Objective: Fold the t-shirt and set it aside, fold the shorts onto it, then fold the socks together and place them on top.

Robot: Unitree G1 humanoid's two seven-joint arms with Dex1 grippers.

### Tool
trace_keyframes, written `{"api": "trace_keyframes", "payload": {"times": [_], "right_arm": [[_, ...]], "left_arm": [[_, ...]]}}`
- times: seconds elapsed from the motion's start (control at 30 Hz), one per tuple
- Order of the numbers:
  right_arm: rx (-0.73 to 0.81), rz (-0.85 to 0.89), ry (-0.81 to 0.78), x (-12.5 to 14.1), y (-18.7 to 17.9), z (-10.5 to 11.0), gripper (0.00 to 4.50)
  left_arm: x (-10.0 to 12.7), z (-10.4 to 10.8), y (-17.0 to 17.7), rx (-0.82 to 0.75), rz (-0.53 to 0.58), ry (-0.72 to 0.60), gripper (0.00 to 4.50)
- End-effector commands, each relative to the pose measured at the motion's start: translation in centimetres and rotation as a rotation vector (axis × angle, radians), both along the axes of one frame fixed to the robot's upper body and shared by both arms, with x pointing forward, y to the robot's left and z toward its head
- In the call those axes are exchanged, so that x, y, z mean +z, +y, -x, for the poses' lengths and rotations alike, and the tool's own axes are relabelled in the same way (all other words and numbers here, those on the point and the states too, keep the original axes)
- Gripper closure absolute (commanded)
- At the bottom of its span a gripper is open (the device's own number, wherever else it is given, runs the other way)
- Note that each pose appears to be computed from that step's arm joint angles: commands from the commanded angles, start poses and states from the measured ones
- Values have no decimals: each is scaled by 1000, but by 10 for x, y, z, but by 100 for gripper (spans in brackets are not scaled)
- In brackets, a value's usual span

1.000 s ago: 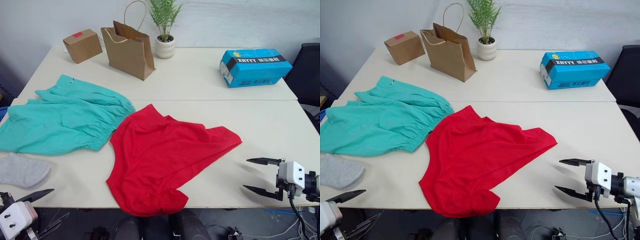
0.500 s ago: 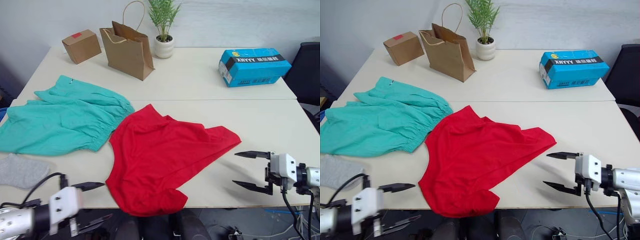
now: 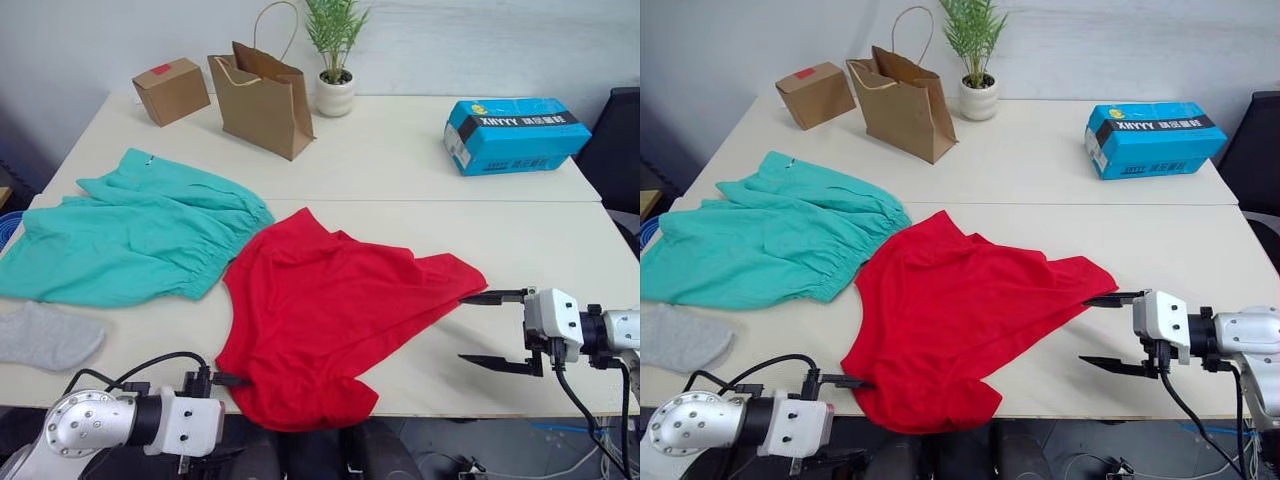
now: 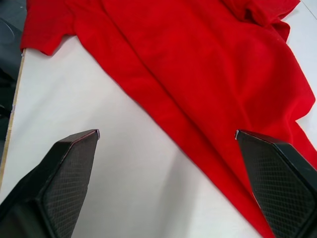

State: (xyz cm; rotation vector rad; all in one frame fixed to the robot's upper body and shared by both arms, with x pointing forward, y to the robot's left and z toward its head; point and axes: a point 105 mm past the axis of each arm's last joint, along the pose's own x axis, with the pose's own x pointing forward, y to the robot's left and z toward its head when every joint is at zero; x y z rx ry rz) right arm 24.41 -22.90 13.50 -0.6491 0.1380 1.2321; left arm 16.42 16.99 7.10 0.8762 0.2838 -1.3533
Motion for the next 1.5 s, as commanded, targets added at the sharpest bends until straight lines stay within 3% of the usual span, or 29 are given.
{"api": "trace_keyframes", "payload": {"times": [0.03, 0.13, 0.23, 0.43, 0.7, 0.87, 1.07, 1.23, 1.5], "right_arm": [[6, 1, -20, 2, 2, -2, 2], [0, 1, -27, 2, 2, -4, 2], [-20, -5, -35, 4, 0, -7, 0], [-33, -10, -28, 2, -2, -5, 0], [-62, -37, 2, 0, -4, -3, 0], [-79, -57, 18, 0, -5, -3, 0], [-82, -80, 49, -2, -4, -3, 0], [-162, -63, -23, 1, -12, -19, 0], [-177, 115, -98, -11, -25, -44, 0]], "left_arm": [[-7, -4, -7, -55, -18, -45, 0], [-12, -12, -11, -72, -31, -86, 0], [-10, -21, -18, -52, 25, -114, 60], [-13, -19, -21, -74, 28, -86, 231], [4, -19, -32, -54, 210, -5, 448], [10, -25, -19, 18, 224, 62, 448], [28, -31, -18, 87, 342, 158, 448], [57, -76, -2, 234, 389, -25, 448], [78, -110, 20, 288, 325, -190, 448]]}}
